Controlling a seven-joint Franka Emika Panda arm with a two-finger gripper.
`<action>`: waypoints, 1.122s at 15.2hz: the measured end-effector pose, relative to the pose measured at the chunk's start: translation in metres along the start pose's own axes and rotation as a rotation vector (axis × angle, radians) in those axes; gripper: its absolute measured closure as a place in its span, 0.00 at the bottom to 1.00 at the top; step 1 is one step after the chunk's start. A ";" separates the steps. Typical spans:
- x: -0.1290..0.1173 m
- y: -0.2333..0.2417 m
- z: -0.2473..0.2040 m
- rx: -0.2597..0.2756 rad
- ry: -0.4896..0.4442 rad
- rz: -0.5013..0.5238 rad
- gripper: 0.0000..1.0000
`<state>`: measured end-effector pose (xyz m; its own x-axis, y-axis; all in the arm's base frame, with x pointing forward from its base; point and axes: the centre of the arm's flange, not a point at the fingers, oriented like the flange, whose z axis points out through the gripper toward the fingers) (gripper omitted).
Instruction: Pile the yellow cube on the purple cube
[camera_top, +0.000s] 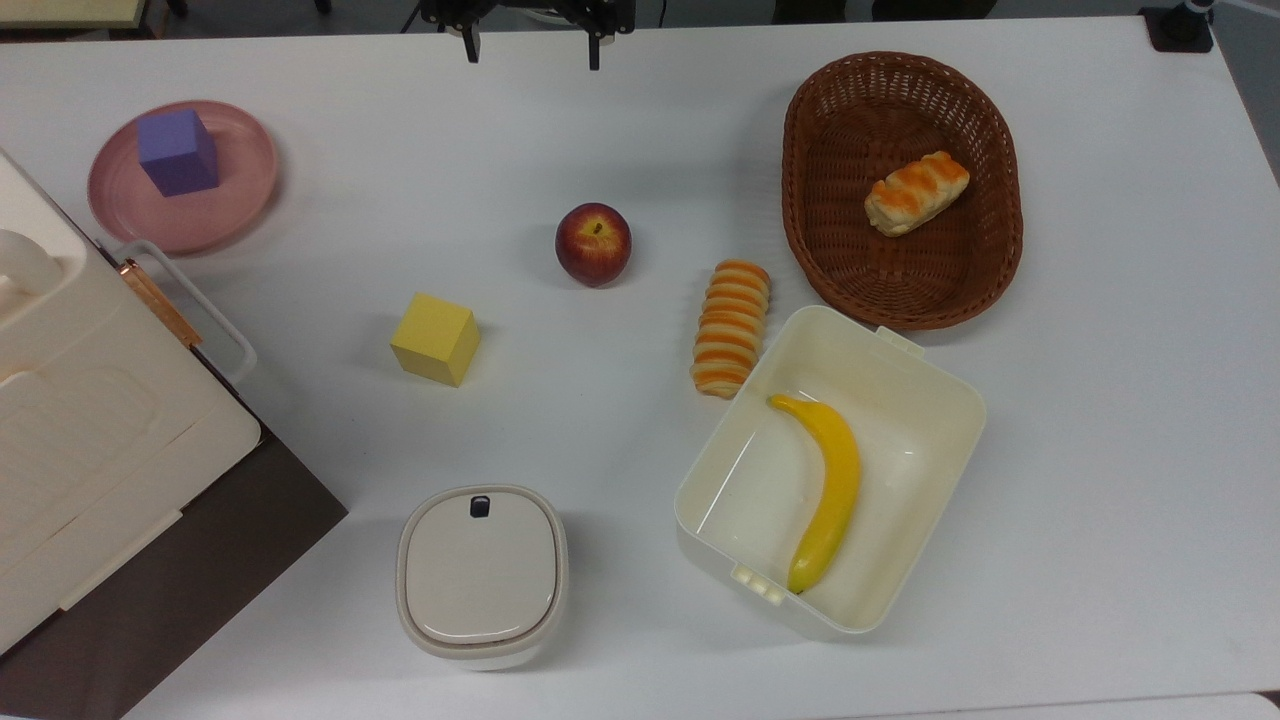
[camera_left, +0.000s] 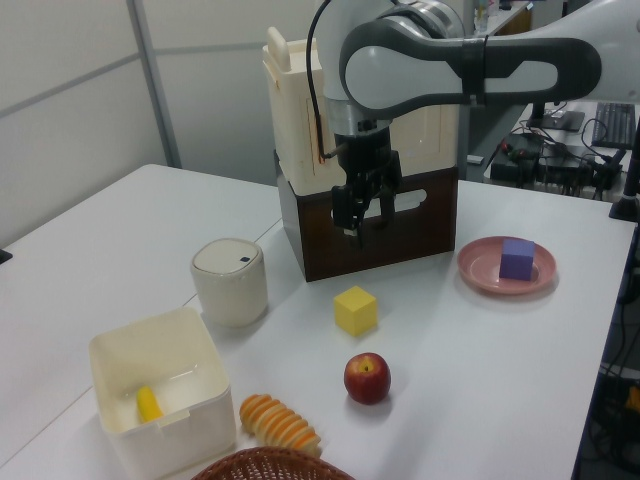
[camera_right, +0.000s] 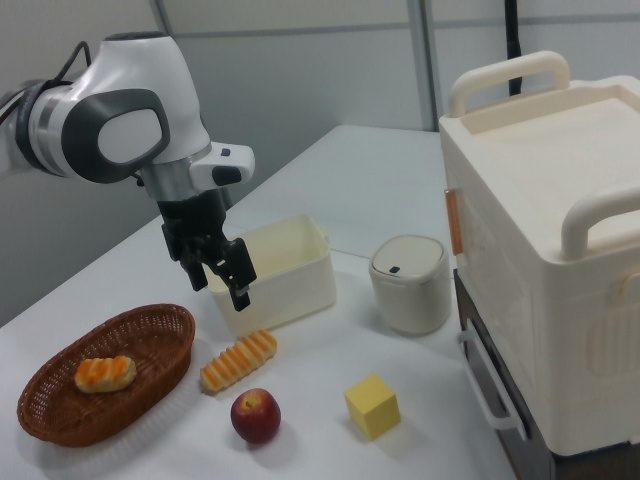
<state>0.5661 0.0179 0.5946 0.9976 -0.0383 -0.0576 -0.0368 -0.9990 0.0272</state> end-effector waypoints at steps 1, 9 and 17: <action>0.000 0.000 0.000 0.000 0.000 0.000 0.00; 0.000 0.001 0.000 0.000 0.000 0.001 0.00; 0.009 0.041 0.021 0.003 -0.052 0.078 0.00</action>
<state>0.5719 -0.0235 0.5744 0.9873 -0.1170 -0.1077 -0.1143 -0.9930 0.0302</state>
